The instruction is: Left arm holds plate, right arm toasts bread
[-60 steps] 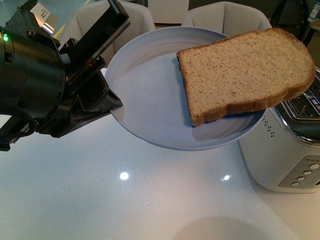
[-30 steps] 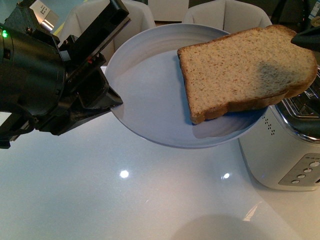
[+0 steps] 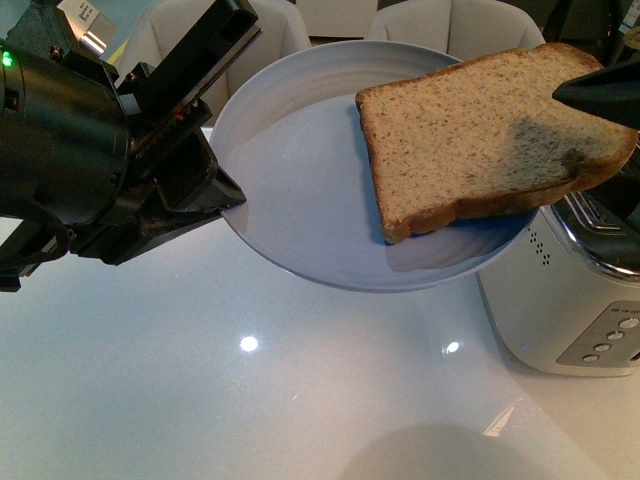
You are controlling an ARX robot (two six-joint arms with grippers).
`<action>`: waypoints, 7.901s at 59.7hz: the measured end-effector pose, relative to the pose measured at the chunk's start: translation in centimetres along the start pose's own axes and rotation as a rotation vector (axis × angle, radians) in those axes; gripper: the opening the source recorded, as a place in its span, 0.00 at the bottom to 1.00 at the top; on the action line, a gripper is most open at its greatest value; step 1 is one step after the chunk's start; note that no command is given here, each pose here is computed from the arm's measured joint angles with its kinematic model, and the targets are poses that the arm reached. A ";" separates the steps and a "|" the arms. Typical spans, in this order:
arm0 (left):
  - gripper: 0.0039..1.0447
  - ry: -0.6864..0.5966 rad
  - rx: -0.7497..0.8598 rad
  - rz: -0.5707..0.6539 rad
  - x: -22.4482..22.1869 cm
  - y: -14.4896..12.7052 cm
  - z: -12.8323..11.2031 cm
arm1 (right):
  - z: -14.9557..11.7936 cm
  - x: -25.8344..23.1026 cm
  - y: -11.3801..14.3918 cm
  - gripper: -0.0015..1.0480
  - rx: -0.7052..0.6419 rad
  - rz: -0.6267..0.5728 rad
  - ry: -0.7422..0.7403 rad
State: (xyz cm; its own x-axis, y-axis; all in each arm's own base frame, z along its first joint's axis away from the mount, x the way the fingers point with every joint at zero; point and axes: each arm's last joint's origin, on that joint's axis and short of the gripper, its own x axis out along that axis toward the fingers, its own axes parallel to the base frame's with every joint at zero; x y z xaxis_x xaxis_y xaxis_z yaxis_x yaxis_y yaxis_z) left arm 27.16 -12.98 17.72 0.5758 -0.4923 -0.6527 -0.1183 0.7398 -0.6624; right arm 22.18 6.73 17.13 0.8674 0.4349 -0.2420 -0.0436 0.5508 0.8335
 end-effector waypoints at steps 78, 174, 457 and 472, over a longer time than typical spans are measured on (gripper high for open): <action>0.03 0.000 -0.003 -0.001 0.0 0.0 0.0 | 9.7 -2.1 4.5 0.03 -0.621 -0.350 -0.277; 0.03 0.000 -0.003 -0.001 0.0 0.0 0.0 | 9.7 4.1 1.0 0.03 -0.771 -0.536 -0.145; 0.03 -0.001 -0.001 -0.006 -0.1 -0.2 0.0 | -1.5 -13.7 -3.3 0.43 -0.952 -0.286 -0.465; 0.03 -0.001 -0.001 -0.006 -0.1 -0.2 0.0 | -1.5 -13.7 -3.3 0.83 -0.952 -0.285 -0.466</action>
State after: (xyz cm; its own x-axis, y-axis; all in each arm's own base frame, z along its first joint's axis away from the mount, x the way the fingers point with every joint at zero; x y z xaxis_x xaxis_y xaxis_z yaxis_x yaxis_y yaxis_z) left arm 27.15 -13.07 17.88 0.5771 -0.4967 -0.6483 -0.1157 0.7361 -0.6669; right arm 9.70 0.03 16.94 0.9999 0.0027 0.0135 -0.0027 1.0000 0.0032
